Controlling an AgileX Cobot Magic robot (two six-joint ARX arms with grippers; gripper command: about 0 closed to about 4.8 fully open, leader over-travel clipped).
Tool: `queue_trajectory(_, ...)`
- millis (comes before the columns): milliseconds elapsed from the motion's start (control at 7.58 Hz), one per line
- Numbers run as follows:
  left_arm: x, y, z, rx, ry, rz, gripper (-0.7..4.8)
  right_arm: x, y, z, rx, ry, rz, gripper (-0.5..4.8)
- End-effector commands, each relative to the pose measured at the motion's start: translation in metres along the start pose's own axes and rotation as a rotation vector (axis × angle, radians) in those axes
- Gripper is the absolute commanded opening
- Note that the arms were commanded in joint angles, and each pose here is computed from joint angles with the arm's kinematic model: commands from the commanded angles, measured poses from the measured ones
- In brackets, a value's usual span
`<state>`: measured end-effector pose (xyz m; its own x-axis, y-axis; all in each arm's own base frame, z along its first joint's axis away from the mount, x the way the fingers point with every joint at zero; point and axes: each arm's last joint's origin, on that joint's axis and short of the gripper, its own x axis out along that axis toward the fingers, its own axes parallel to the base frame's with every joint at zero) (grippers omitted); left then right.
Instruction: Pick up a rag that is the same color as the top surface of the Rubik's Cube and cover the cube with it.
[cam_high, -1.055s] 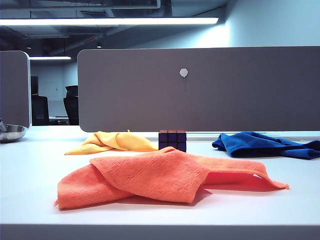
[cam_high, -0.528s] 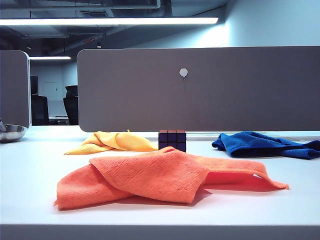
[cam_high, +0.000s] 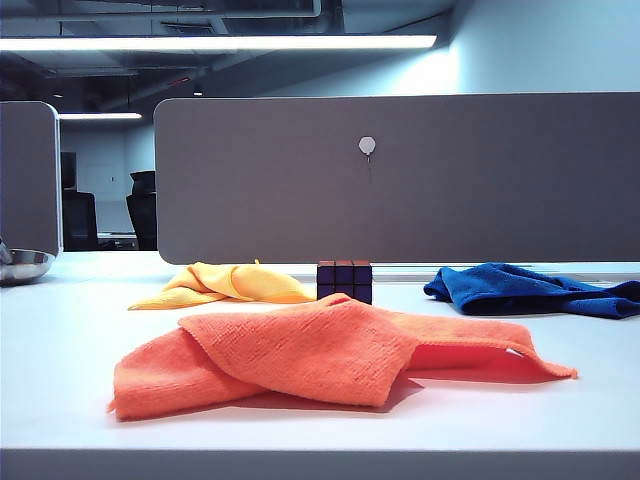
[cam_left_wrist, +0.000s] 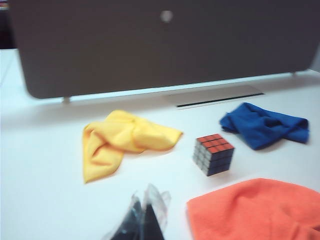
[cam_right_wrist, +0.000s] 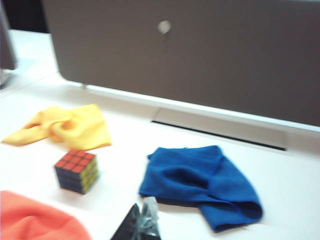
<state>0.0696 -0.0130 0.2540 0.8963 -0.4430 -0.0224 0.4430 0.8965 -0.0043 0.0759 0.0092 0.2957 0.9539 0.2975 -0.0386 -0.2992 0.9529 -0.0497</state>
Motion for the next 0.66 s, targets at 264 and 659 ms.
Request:
queue_trajectory(264, 0.003, -0.003, 0.024, 0.004, 0.029, -0.145, -0.05, 0.020, -0.001, 0.009, 0.076, 0.181, 0.221, -0.05)
queue_trajectory(659, 0.002, -0.005, 0.022, -0.011, 0.047, -0.236, -0.05, 0.033, 0.011, -0.002, 0.054, 0.313, 0.345, -0.05)
